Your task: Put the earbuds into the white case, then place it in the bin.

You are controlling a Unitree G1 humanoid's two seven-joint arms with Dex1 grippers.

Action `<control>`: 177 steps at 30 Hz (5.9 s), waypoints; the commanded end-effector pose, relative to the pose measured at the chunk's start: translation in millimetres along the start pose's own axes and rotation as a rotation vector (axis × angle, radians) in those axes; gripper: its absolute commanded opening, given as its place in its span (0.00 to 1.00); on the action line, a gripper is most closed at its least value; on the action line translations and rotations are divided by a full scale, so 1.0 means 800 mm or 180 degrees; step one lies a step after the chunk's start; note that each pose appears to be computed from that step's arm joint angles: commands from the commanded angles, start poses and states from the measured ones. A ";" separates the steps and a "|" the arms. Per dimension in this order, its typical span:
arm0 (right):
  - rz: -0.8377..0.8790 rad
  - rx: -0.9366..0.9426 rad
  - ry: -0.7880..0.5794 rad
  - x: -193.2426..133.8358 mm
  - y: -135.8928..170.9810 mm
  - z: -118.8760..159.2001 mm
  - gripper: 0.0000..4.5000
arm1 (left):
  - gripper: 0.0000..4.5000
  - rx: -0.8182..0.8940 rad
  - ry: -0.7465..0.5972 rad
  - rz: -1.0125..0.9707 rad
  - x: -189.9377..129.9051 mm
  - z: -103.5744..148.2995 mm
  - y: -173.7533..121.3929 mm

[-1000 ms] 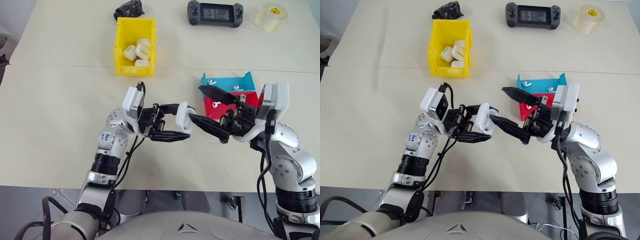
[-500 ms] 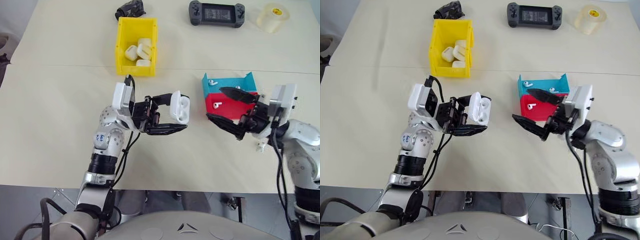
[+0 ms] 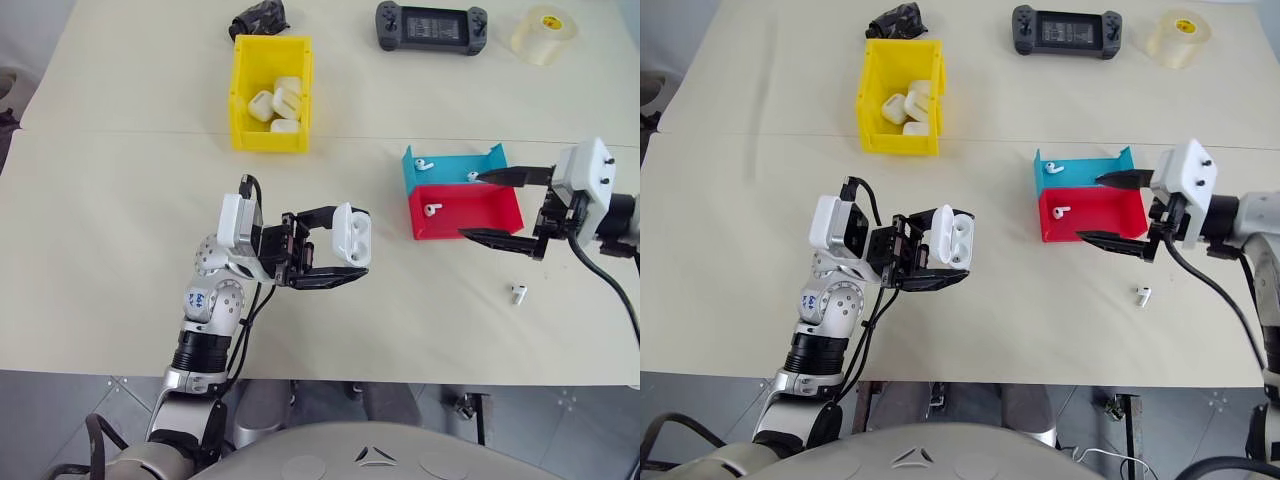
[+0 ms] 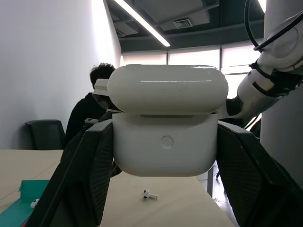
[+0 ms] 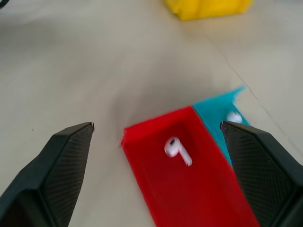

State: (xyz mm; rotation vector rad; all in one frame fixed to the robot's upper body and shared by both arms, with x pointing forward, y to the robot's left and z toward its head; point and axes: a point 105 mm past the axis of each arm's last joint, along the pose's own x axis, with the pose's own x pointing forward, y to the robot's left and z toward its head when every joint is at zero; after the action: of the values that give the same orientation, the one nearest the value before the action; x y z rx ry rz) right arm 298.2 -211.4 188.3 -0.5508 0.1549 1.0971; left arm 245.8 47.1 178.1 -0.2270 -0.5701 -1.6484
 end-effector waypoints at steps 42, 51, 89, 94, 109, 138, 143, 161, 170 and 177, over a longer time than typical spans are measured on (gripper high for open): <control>0.0957 -0.1245 0.1667 0.078 -0.039 -0.035 0.64 | 0.62 -0.0031 0.0007 -0.0055 0.003 0.005 -0.010; 0.0926 -0.1221 0.1680 0.081 -0.039 -0.037 0.45 | 0.62 -0.0049 0.0020 -0.0100 0.005 0.000 -0.013; 0.0371 -0.0584 -0.0052 0.050 0.005 0.046 0.11 | 0.62 -0.0107 -0.0063 -0.0114 0.000 0.005 -0.012; -0.0047 -0.0115 -0.1208 0.044 0.015 0.085 0.11 | 0.62 -0.0146 -0.0045 -0.0133 -0.002 0.006 -0.008; -0.0158 0.0875 -0.3029 0.038 0.076 0.163 0.11 | 0.62 -0.0157 -0.0169 -0.0082 0.002 0.019 0.011; 0.0024 0.1115 -0.3008 0.085 0.126 0.142 0.11 | 0.62 -0.0228 -0.0240 -0.0203 0.017 0.026 0.010; -0.0013 0.1109 -0.2959 0.088 0.123 0.138 0.11 | 0.62 -0.0227 -0.0234 -0.0214 0.017 0.026 0.009; 0.0173 0.0815 -0.2456 0.105 0.119 0.107 0.11 | 0.62 -0.0143 -0.0228 -0.0238 0.020 0.027 0.016; 0.0356 0.0573 -0.2307 0.099 0.126 0.101 0.11 | 0.62 -0.0090 -0.0309 -0.0181 0.023 0.031 0.021; 0.0332 0.0487 -0.2301 0.086 0.122 0.097 0.11 | 0.62 -0.0087 -0.0302 -0.0201 0.024 0.030 0.021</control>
State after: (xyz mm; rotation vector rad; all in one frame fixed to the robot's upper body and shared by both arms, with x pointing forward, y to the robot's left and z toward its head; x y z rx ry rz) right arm 235.9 -83.5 212.0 0.0310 -0.4515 1.2838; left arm 257.4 38.1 182.2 -0.3436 -0.4677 -1.7191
